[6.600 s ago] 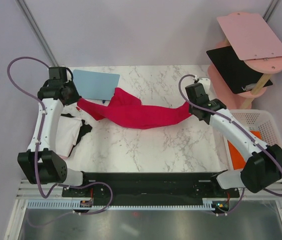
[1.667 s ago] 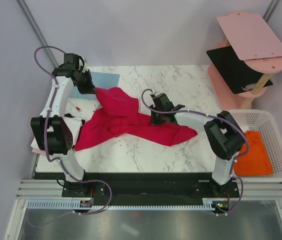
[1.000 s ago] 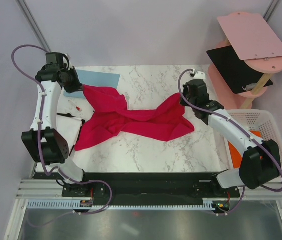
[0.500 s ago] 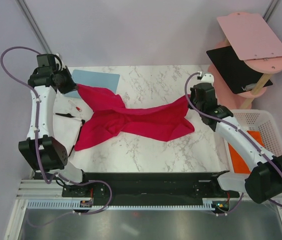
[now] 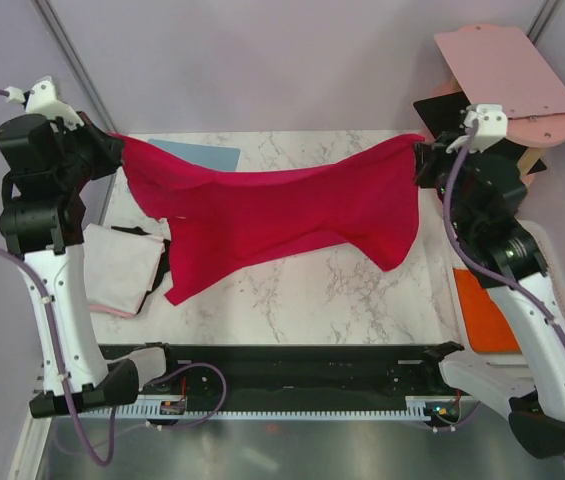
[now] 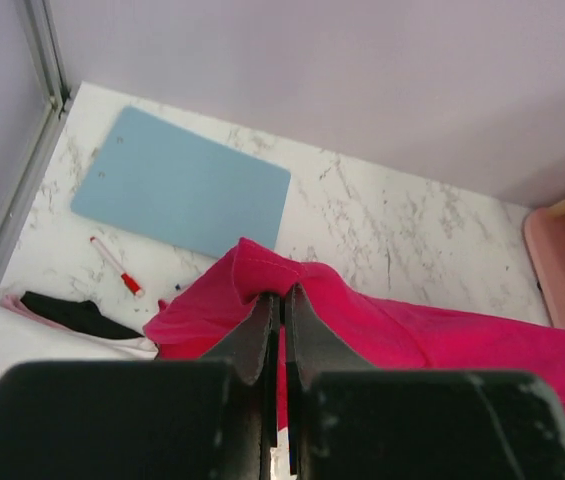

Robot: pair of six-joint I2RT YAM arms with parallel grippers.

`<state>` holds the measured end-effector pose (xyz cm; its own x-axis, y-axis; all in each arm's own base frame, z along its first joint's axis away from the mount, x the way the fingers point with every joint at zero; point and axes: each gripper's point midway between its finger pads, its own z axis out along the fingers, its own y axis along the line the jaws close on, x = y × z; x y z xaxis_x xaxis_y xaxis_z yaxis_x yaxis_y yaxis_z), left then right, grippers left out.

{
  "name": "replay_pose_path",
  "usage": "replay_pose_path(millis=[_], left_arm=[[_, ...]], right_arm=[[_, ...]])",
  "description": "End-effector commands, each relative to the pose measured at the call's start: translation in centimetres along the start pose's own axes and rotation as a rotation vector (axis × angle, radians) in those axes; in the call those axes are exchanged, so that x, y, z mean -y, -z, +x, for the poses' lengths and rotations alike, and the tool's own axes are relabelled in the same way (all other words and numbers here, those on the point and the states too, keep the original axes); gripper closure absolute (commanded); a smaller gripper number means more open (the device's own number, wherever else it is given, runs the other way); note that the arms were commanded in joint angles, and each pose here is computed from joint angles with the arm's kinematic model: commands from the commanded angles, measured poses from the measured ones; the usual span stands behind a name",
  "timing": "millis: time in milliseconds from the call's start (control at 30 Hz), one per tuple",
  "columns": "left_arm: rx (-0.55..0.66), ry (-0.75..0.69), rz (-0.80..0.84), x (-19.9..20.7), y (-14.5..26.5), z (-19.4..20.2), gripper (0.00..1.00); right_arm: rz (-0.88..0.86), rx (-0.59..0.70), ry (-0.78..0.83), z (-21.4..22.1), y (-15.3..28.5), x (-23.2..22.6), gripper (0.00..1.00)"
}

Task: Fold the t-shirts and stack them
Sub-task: Flatten out the tshirt

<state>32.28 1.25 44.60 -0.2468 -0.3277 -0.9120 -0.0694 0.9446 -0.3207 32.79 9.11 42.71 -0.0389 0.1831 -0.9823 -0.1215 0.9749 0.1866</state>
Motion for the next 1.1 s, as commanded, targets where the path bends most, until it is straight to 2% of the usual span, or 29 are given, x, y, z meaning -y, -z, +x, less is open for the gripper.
replay_pose_path(millis=[0, 167, 233, 433, 600, 733, 833, 867, 933, 967, 1000, 1033, 1067], left_arm=[[0.188, -0.006, 0.058, 2.4, 5.2, -4.4, 0.98], [0.333, -0.039, 0.108, 4.4, 11.5, -6.7, 0.98], [0.417, -0.052, 0.118, 5.3, 15.3, -8.1, 0.98], [0.587, -0.071, 0.159, 7.1, 23.3, -10.2, 0.98], [0.616, -0.058, 0.198, 7.9, 25.2, -10.4, 0.98], [0.547, -0.051, 0.201, 7.9, 22.3, -10.6, 0.98], [0.425, -0.056, 0.231, 8.2, 17.4, -10.0, 0.98], [0.358, -0.053, 0.223, 7.9, 14.3, -9.7, 0.98], [0.275, -0.051, 0.236, 7.8, 11.1, -8.9, 0.98], [0.207, -0.037, 0.223, 7.2, 7.6, -8.2, 0.98], [0.165, -0.032, 0.224, 6.9, 5.9, -7.6, 0.98], [0.120, -0.022, 0.224, 6.6, 3.9, -6.9, 0.98], [0.045, -0.011, 0.224, 6.1, 0.6, -5.4, 0.98]], right_arm=[[-0.091, 0.195, -0.002, -7.3, 5.6, -0.8, 1.00], [-0.194, 0.342, -0.034, -12.0, 12.0, -1.5, 1.00], [-0.240, 0.390, -0.041, -13.4, 14.6, -1.8, 1.00], [-0.317, 0.448, -0.067, -15.4, 19.9, -2.1, 1.00], [-0.314, 0.484, -0.092, -16.4, 22.6, -1.4, 1.00], [-0.243, 0.403, -0.081, -14.5, 20.2, -0.6, 1.00], [-0.186, 0.319, -0.065, -11.8, 16.7, -0.2, 1.00], [-0.169, 0.300, -0.057, -11.1, 15.8, -0.1, 1.00], [-0.096, 0.238, -0.032, -8.6, 12.5, 0.7, 1.00], [-0.075, 0.217, -0.024, -7.6, 11.2, 0.9, 1.00], [-0.048, 0.143, -0.005, -4.7, 8.6, 1.1, 1.00], [-0.032, 0.142, -0.001, -4.0, 7.3, 1.2, 1.00], [-0.021, 0.084, 0.009, -1.1, 4.7, 1.1, 1.00]])
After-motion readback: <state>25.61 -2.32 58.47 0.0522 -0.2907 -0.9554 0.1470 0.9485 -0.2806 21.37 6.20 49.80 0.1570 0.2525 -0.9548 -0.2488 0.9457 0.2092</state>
